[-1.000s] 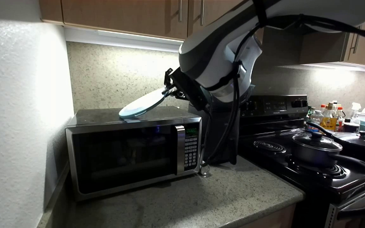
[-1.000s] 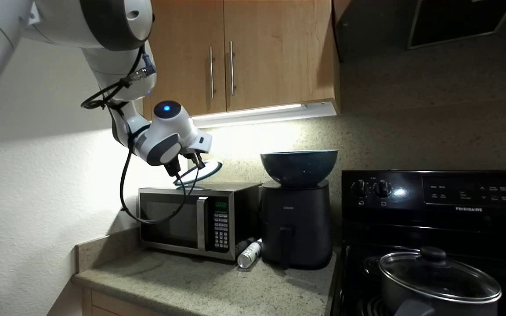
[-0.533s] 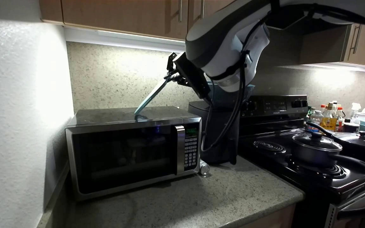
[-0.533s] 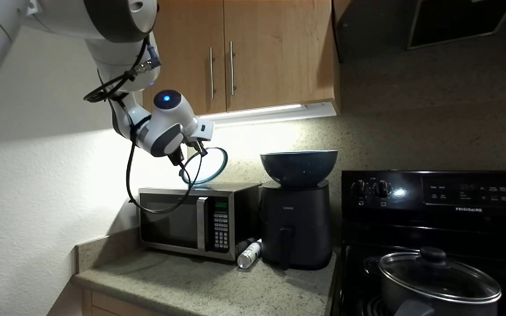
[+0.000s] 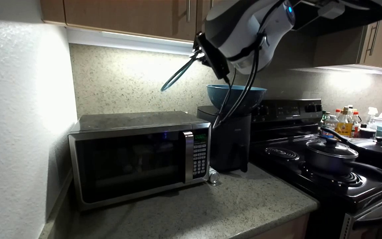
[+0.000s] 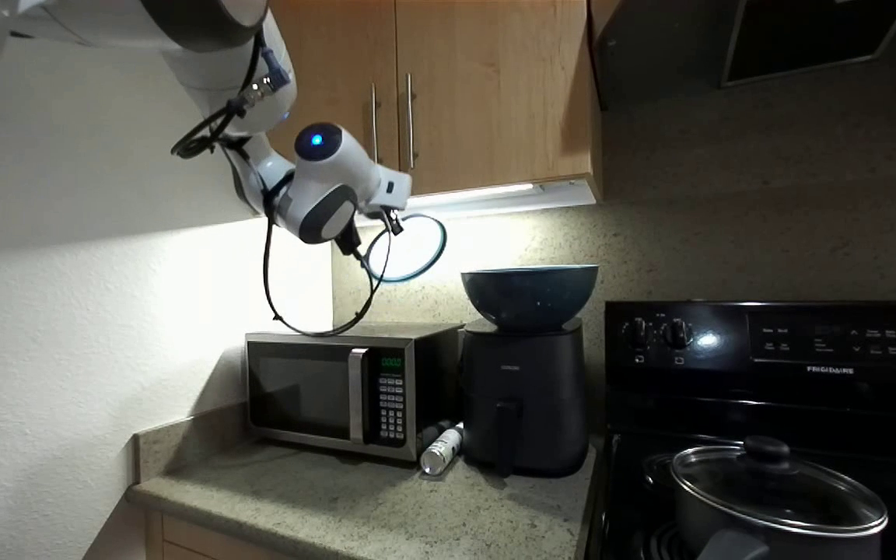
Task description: Put the clear lid in the bowl.
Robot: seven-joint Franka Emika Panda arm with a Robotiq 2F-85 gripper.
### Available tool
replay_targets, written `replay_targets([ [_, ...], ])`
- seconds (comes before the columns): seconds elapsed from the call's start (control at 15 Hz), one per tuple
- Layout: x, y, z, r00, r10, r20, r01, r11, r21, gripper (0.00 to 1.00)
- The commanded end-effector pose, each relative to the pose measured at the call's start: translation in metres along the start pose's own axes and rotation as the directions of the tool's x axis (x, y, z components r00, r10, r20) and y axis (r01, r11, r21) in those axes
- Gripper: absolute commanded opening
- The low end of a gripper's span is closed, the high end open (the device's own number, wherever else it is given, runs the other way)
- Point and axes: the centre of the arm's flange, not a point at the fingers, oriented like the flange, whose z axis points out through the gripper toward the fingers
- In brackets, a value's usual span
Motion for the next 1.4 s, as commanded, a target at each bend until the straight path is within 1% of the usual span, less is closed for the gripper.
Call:
replay_targets([
  [0.0, 0.035, 0.002, -0.019, 0.989, 0.068, -0.131, -0.066, 0.998, 0.017, 0.08],
  [0.07, 0.043, -0.005, -0.010, 0.997, 0.032, -0.077, -0.032, 0.999, 0.002, 0.10],
  [0.13, 0.052, -0.001, -0.011, 0.996, 0.039, -0.086, -0.040, 0.999, -0.008, 0.10],
  [0.27, 0.054, 0.002, -0.010, 0.995, 0.040, -0.092, -0.041, 0.999, -0.011, 0.10],
  [0.33, 0.054, 0.001, -0.010, 0.995, 0.040, -0.092, -0.041, 0.999, -0.011, 0.08],
  [0.47, 0.063, 0.005, -0.011, 0.990, 0.070, -0.120, -0.074, 0.997, -0.026, 0.08],
  [0.6, 0.081, 0.012, -0.017, 0.976, 0.112, -0.189, -0.122, 0.992, -0.043, 0.08],
  [0.8, 0.121, 0.029, -0.037, 0.934, 0.178, -0.309, -0.207, 0.976, -0.062, 0.08],
  [0.93, 0.142, 0.041, -0.048, 0.902, 0.226, -0.367, -0.269, 0.961, -0.069, 0.08],
  [1.07, 0.157, 0.051, -0.059, 0.876, 0.262, -0.405, -0.316, 0.946, -0.072, 0.08],
  [1.2, 0.163, 0.057, -0.065, 0.859, 0.283, -0.427, -0.344, 0.936, -0.074, 0.08],
  [1.33, 0.164, 0.059, -0.067, 0.860, 0.291, -0.420, -0.355, 0.931, -0.081, 0.08],
])
